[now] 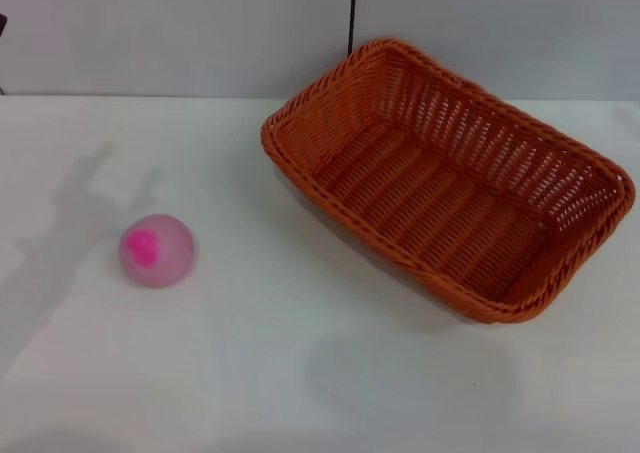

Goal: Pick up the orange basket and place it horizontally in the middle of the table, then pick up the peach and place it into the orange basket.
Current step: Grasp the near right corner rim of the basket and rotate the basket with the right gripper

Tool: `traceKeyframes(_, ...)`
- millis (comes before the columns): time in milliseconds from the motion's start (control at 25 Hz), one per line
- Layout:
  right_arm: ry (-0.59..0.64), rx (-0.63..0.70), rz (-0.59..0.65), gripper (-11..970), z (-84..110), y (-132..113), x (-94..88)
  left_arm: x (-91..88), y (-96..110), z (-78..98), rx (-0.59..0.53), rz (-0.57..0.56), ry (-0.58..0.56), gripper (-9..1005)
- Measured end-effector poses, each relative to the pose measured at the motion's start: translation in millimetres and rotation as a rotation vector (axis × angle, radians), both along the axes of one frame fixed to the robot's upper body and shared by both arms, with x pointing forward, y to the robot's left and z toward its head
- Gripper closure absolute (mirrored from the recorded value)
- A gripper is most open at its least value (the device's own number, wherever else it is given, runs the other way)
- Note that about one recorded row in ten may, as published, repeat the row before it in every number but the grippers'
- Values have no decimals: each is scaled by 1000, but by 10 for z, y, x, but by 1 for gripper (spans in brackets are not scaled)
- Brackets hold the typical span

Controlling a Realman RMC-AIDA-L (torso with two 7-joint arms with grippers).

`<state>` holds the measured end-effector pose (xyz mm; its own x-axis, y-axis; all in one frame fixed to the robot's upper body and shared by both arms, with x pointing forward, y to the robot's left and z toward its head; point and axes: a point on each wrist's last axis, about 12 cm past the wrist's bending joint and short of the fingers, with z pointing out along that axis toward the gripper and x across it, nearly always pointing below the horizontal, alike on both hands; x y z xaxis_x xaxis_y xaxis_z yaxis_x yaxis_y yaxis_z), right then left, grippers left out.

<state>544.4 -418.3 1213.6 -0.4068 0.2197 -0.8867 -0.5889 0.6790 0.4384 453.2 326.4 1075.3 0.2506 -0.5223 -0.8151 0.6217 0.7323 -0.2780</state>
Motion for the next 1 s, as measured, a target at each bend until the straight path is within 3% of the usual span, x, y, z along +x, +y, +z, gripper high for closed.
traceKeyframes(240, 299, -250, 134, 414, 249, 311, 376, -10, 4, -15, -6, 3, 12, 144)
traceKeyframes(280, 379, -347, 166, 414, 285, 437, 492, -9, 5, -18, -8, 3, 15, 144)
traceKeyframes(600, 469, -584, 257, 415, 246, 891, 769, 0, 12, -33, -20, 5, 37, 145)
traceKeyframes(1000, 501, -633, 279, 398, -49, 1199, 930, -24, 14, -52, -21, 8, 47, 147)
